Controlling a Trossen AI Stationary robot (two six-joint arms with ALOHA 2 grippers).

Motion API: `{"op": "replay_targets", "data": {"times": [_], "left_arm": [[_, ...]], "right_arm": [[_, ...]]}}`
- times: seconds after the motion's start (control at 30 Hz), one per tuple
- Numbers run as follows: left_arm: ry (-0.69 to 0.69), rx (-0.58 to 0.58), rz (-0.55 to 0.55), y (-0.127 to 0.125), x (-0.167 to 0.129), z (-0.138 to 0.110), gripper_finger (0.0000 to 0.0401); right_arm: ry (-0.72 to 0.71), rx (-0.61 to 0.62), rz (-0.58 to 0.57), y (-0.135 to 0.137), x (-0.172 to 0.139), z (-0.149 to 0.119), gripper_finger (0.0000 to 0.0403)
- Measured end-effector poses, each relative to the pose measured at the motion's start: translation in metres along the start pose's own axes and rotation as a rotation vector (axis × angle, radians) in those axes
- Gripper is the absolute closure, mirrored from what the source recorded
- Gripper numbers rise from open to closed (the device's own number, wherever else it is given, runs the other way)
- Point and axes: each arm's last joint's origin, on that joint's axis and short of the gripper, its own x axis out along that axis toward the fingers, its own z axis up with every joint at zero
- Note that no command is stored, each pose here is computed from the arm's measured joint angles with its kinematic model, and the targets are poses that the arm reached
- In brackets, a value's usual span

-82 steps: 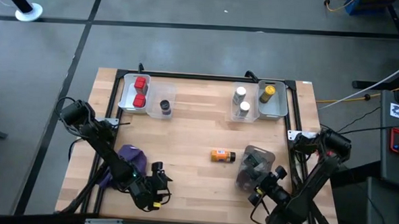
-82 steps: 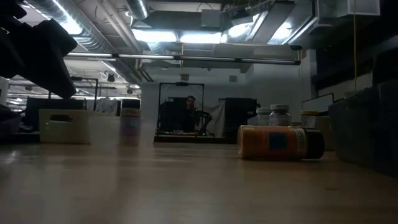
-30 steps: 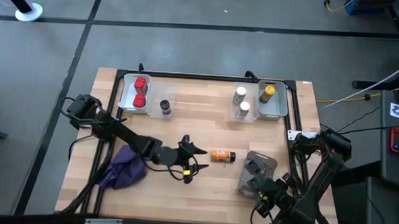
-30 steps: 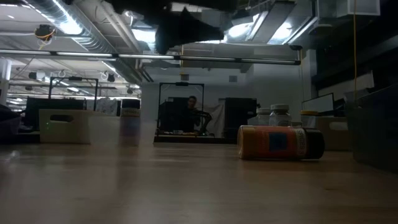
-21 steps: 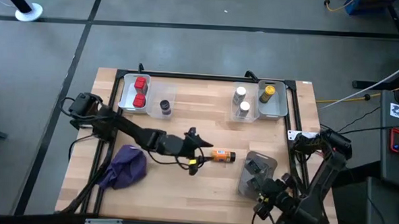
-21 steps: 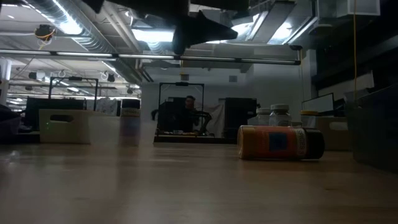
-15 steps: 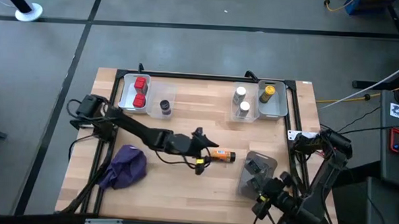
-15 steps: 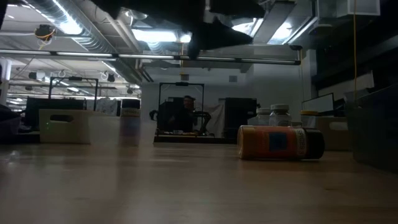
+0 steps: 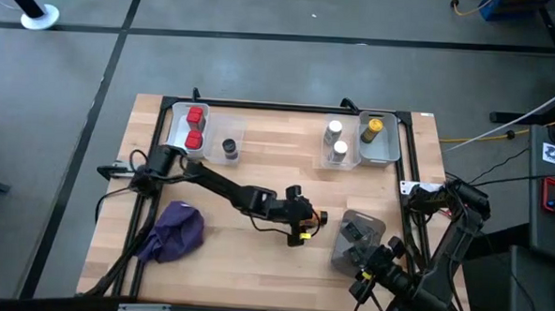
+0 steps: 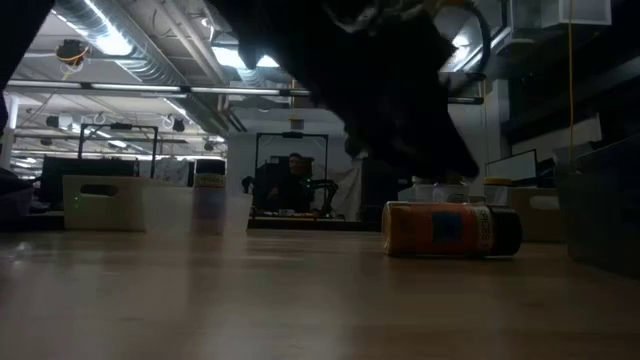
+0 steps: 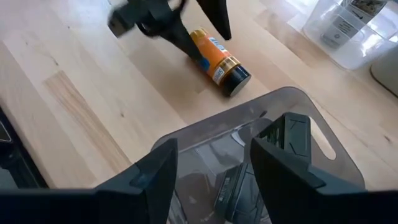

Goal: Sort spices by type
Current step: Put the black seasoning bottle into the left transparent bin

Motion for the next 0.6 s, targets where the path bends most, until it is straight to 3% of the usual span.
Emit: {"op": "replay_targets", "data": {"times": [0.6], "left_arm": [[0.226, 0.054, 0.065, 0.020, 0.015, -0.026, 0.0160]], "right_arm": [[-0.003, 0.001, 0.001, 0.000, 0.000, 0.000, 0.0199]]}}
